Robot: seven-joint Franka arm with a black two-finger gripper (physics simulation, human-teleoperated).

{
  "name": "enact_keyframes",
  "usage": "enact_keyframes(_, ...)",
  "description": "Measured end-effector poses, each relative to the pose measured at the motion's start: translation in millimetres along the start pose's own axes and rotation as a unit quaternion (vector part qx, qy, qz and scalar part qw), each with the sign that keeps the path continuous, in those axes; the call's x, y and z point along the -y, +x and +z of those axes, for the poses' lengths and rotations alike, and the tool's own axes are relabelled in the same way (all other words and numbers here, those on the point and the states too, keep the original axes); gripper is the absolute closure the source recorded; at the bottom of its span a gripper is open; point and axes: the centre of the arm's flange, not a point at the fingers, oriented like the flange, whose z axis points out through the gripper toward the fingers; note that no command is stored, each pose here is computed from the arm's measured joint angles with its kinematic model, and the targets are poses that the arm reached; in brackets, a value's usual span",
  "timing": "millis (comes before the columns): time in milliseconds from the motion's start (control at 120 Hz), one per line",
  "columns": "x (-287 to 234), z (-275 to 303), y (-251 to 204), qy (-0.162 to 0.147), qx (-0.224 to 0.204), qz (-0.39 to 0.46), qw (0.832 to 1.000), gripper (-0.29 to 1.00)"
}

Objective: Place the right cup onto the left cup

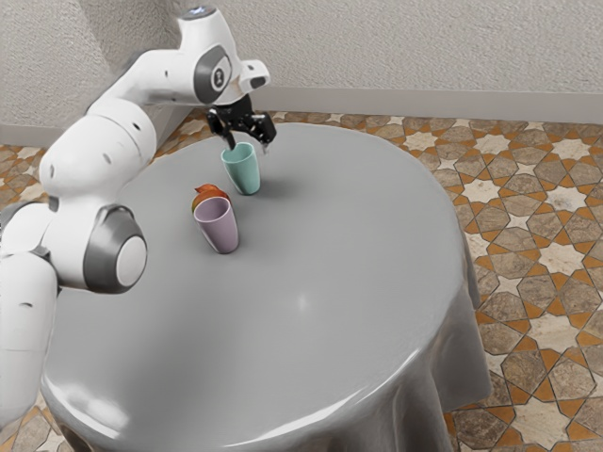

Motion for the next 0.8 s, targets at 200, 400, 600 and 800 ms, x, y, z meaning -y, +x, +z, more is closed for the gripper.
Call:
enact_keyframes(200, 5.9, 20.2, 1.2, 0.000, 0.012, -0.006, 1.000, 0.02)
enact_keyframes(400, 4.6, 34.5, 0.5, -0.005, 0.021, -0.008, 1.000, 0.03)
enact_keyframes(600, 4.0, 35.7, 0.4, -0.006, 0.022, -0.010, 1.000, 0.26)
enact_keyframes(800, 6.3, 37.2, -0.9, -0.004, 0.027, -0.015, 1.000, 0.58)
